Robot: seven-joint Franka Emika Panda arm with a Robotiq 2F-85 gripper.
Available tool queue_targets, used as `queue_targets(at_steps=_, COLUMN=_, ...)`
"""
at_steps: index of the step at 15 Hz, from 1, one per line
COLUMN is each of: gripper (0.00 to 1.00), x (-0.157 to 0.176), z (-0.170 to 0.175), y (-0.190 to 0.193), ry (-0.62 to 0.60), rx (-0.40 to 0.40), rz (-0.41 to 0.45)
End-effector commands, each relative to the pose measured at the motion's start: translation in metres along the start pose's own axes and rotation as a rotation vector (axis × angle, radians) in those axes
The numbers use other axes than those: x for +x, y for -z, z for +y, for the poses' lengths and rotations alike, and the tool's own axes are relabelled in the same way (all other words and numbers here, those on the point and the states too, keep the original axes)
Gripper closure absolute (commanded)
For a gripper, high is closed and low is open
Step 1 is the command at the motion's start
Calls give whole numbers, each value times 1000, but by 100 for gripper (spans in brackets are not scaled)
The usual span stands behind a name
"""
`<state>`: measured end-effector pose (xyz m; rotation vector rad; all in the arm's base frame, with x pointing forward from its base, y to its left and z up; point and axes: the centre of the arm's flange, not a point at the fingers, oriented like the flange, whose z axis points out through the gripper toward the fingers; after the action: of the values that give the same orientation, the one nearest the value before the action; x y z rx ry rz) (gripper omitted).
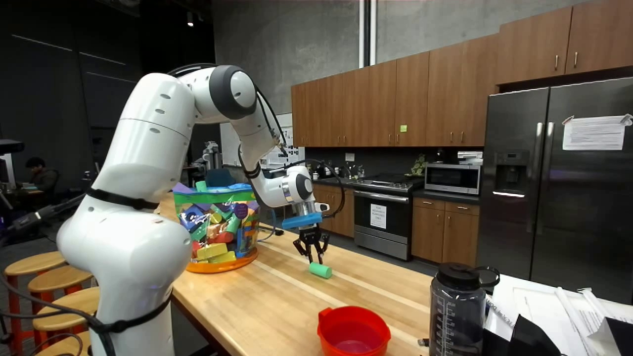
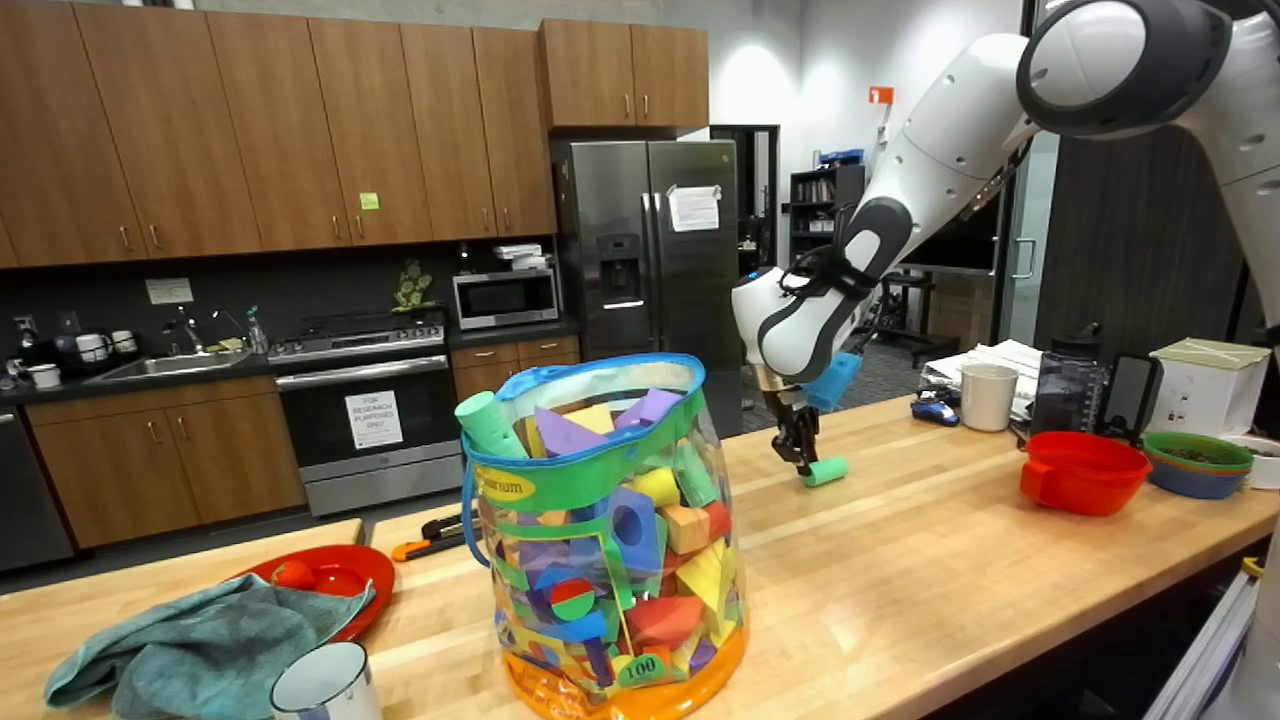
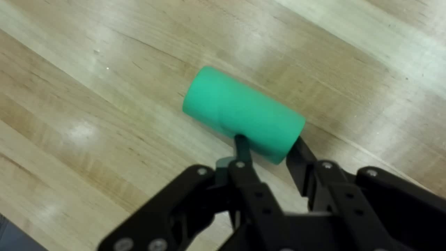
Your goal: Put the purple and green block inside the clear bag
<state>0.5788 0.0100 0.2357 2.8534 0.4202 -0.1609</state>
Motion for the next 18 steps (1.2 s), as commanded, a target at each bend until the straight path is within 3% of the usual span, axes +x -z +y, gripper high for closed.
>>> queue_targets(at_steps=1, gripper=96, x=-8, z=2, y=1, ry=-22, rx=5, rz=22)
queue_targets(at_steps=3, gripper=94, x=-8, z=2, y=1, ry=-24, rx=17, rz=53)
queue_targets(at_steps=5, gripper=98, x=-8, z=3, y=3, ry=-27, rx=18, rz=99)
queue_targets(at_steps=15, gripper=100, x=-1, z=-1, y=2, ry=31, rx=35, rz=405)
queue_targets(at_steps=16, gripper=100, x=-14, z=-15, y=74, ry=55, rx=35, rz=432)
queue_targets(at_steps=18, gripper=100, x=-14, z=-21, y=98, ry=71, rx=44, rz=495)
